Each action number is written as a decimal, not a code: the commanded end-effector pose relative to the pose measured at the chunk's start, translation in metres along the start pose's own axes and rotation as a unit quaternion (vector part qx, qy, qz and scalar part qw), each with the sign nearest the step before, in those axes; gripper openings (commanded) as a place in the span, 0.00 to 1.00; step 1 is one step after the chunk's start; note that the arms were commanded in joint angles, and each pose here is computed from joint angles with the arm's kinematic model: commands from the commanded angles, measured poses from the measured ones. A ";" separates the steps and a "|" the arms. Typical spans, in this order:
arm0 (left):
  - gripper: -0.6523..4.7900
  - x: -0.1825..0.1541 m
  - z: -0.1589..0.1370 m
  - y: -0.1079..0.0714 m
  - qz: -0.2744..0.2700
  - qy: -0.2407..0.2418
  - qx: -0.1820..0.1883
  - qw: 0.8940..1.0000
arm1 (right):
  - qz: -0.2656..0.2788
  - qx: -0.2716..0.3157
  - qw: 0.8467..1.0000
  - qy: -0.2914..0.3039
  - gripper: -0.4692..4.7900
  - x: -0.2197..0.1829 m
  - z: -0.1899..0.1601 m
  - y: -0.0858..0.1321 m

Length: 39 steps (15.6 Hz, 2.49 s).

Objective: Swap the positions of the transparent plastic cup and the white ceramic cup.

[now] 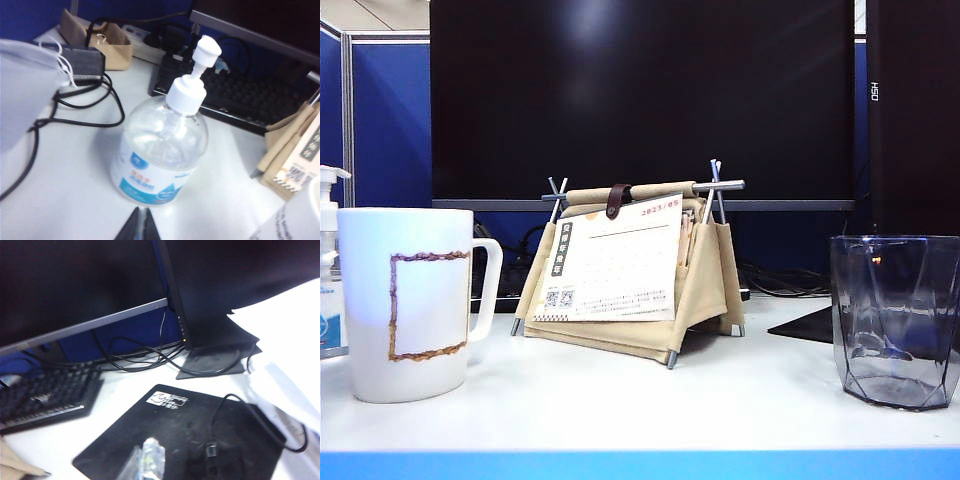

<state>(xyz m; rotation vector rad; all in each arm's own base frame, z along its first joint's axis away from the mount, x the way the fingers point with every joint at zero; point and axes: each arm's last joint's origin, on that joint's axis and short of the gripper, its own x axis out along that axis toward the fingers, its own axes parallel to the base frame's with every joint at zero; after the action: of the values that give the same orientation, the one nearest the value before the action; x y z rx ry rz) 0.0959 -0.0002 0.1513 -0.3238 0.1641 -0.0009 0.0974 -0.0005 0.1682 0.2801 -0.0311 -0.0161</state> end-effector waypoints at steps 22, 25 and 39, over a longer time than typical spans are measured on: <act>0.46 -0.016 0.023 -0.026 -0.294 0.067 -0.036 0.953 | 0.182 0.227 0.938 0.186 0.63 -0.005 -0.019 0.009; 0.48 -0.024 0.033 -0.027 -0.253 0.070 -0.007 0.965 | 0.185 0.248 0.930 0.199 0.73 -0.008 -0.009 0.013; 0.48 -0.021 0.058 -0.029 -0.119 0.117 -0.014 0.986 | 0.172 0.138 0.939 0.265 0.73 0.015 0.070 0.036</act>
<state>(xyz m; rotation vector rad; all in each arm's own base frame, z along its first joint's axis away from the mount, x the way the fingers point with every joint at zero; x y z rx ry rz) 0.0826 -0.0089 0.2152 -0.3761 0.3503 -0.2745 0.1105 0.0146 0.2398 0.5877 0.4931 0.4048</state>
